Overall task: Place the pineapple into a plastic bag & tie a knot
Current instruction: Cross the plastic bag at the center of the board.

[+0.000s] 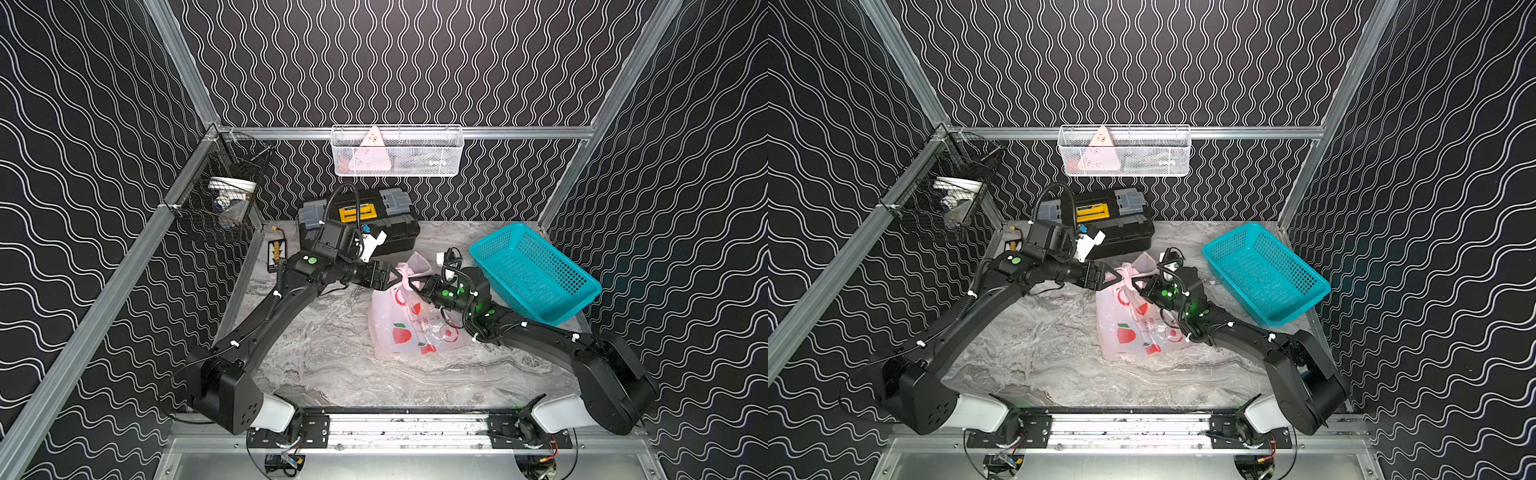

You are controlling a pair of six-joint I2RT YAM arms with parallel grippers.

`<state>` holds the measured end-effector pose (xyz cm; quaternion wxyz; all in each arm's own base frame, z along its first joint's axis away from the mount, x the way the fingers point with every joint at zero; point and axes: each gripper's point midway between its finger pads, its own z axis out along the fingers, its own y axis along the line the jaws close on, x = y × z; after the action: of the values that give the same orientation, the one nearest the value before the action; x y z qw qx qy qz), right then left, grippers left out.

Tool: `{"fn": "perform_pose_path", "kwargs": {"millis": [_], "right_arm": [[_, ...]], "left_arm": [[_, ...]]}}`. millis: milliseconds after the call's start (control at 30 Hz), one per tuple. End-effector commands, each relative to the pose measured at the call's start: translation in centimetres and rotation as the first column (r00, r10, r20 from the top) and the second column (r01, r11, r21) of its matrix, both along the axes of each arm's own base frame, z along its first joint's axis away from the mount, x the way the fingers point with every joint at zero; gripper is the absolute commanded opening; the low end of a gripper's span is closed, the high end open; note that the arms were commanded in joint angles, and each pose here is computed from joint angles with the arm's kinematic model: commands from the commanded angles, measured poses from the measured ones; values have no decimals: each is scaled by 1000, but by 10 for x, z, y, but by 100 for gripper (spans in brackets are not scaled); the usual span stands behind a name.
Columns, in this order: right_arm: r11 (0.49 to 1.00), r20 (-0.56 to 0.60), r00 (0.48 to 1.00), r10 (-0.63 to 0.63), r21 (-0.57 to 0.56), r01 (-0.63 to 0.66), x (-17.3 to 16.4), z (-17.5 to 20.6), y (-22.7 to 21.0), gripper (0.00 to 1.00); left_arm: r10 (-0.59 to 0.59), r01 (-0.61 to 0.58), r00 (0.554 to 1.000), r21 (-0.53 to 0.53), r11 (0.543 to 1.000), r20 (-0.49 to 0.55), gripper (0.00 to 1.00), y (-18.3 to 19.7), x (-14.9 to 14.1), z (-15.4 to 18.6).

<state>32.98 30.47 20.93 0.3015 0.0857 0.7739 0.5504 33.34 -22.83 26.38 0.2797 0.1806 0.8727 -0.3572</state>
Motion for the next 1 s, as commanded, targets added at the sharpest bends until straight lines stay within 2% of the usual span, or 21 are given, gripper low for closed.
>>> {"fn": "perform_pose_path", "kwargs": {"millis": [0, 233, 367, 533, 767, 867, 967], "right_arm": [[1000, 24, 1000, -2, 23, 1, 1, 9, 1, 0], [1000, 9, 1000, 6, 29, -7, 2, 4, 4, 0], [1000, 2, 1000, 10, 29, -10, 2, 1, 5, 0], [999, 1, 1000, 15, 31, -15, 2, 1, 6, 0], [999, 5, 1000, 21, 35, -21, 1, 2, 7, 0], [999, 7, 1000, 27, 36, -27, 0, 2, 8, 0], [999, 4, 1000, 26, 32, -26, -1, 0, 6, 0]], "left_arm": [[-19, 19, 1000, -10, 1000, 8, 90, -6, 4, 1], [-29, 30, 999, 30, 999, -23, 89, -26, 6, -18], [-14, 13, 999, -16, 1000, -34, 85, -34, 9, -17], [28, -29, 997, -22, 999, -69, 72, -35, 17, -26], [31, -32, 996, -5, 999, -88, 65, -39, 17, -36], [39, -40, 995, -12, 999, -95, 59, -41, 18, -38], [29, -30, 994, -10, 999, -103, 47, -45, 18, -42]]}}
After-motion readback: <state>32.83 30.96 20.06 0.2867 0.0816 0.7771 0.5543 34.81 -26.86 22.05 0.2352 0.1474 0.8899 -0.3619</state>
